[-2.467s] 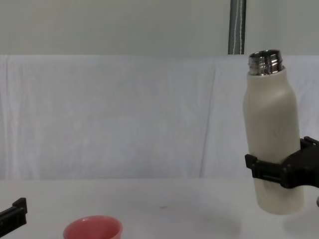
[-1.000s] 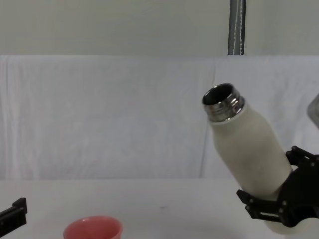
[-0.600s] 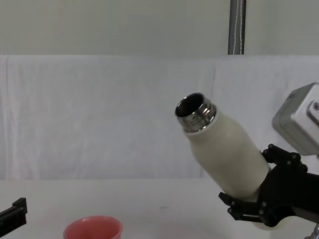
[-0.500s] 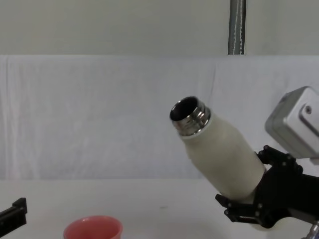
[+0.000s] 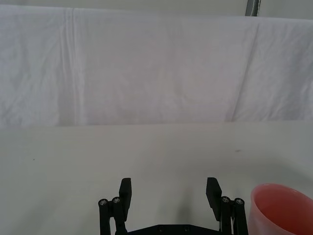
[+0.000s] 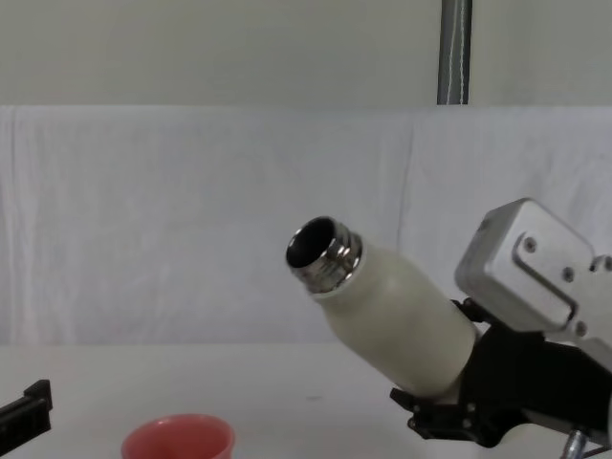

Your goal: Grasp the thermos with one hand and pour water into the cup lid.

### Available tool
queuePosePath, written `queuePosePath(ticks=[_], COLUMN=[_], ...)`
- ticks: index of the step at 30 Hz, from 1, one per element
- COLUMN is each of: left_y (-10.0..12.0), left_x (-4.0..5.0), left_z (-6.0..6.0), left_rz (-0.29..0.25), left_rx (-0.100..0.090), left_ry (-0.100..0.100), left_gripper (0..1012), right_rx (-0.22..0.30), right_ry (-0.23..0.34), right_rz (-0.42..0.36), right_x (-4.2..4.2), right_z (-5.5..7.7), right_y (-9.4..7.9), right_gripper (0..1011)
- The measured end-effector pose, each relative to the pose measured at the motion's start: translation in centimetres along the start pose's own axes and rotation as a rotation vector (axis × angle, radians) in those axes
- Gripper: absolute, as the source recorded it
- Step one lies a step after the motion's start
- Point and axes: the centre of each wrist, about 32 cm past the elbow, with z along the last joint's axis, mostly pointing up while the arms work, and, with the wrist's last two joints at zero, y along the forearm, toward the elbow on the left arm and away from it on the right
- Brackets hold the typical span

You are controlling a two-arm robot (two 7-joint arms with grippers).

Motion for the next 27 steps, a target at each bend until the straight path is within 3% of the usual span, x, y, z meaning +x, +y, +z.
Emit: queuePosePath(ticks=[12,27], left_y=[0.0,0.0], left_x=[0.00,0.00], left_z=[0.0,0.0], left_rz=[0.000,0.000], left_rx=[0.000,0.000], left_ry=[0.000,0.000], left_gripper=[1001,1001], right_rx=[0.007,0.011], right_ry=[-0.052,-0.174], right_rz=[0.025,0.040], right_x=[-0.39,-0.04], right_z=[0.3,0.2], right_y=[1.8,2.9], right_gripper=[950,950])
